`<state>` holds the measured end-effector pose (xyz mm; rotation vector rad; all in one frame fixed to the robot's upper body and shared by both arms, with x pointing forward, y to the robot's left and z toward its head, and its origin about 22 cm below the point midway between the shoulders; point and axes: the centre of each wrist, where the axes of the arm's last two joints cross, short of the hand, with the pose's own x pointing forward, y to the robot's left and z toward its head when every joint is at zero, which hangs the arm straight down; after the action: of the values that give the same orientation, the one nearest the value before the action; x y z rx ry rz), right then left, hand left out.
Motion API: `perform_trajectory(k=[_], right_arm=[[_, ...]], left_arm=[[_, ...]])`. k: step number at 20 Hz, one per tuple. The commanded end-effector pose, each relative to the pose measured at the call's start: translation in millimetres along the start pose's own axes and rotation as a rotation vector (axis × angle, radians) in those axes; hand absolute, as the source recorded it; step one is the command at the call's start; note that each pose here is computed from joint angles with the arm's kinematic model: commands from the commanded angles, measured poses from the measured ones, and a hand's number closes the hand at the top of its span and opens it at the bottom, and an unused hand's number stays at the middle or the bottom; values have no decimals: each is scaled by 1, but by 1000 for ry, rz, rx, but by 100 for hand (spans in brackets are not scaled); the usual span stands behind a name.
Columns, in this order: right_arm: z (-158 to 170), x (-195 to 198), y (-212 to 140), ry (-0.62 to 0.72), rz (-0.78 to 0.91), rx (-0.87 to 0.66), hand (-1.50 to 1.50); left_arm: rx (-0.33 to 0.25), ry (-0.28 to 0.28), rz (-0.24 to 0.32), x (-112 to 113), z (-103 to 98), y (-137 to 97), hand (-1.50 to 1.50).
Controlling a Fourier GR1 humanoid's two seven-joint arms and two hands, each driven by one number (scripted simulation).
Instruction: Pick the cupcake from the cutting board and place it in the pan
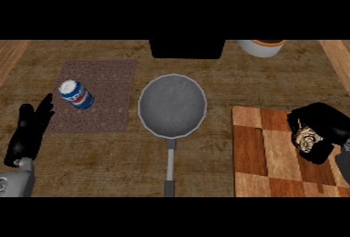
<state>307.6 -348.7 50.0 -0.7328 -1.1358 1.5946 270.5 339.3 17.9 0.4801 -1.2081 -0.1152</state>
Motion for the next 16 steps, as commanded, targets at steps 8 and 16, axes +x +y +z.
perform_trajectory(k=[8,16], right_arm=[[-16,-12,-45,-246,-100,-466,150],[-34,43,-87,-430,-250,-548,150]], left_arm=[[8,6,12,-9,-3,8,0],[20,16,9,-21,-7,6,0]])
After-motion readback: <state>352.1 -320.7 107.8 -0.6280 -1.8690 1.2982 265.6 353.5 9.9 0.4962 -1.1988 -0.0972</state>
